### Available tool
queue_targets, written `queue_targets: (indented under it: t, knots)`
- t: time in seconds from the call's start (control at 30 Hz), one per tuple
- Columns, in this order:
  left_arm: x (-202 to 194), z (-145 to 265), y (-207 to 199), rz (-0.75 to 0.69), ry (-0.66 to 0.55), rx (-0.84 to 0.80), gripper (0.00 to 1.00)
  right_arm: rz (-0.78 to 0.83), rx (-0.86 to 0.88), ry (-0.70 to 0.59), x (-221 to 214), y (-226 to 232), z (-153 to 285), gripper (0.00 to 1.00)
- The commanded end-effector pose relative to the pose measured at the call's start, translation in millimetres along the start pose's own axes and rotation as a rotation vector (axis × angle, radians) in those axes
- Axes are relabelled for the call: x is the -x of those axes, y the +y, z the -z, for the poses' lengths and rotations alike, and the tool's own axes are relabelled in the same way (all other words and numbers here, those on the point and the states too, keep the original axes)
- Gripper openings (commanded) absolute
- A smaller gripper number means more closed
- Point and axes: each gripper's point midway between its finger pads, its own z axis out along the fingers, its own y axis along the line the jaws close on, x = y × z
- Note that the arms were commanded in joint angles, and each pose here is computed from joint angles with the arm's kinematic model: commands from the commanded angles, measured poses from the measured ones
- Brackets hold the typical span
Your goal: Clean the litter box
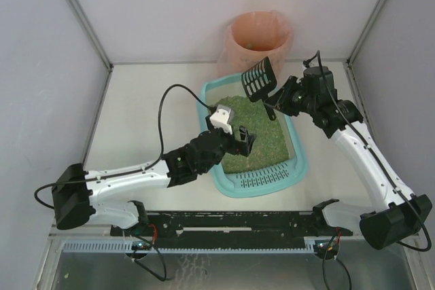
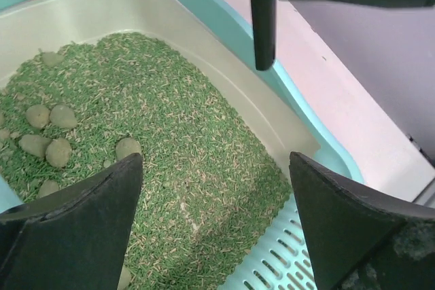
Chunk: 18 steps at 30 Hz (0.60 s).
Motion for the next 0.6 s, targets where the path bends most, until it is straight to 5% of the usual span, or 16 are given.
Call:
queue_targets:
  t: [0.0,0.13,0.57]
  knots:
    - [31,8,-35,-0.068,-0.136,-0.213,0.92,-0.055,0.184,-0.035,10,37,20,0.0]
    - [34,1,-36,-0.15,-0.149,-0.225,0.93,-0.083,0.254,0.002,3,48,28,0.0]
    - [75,-21,-44,-0.077,-0.191,-0.373,0.88,-0.096,0.321,0.068,-15,62,43,0.0]
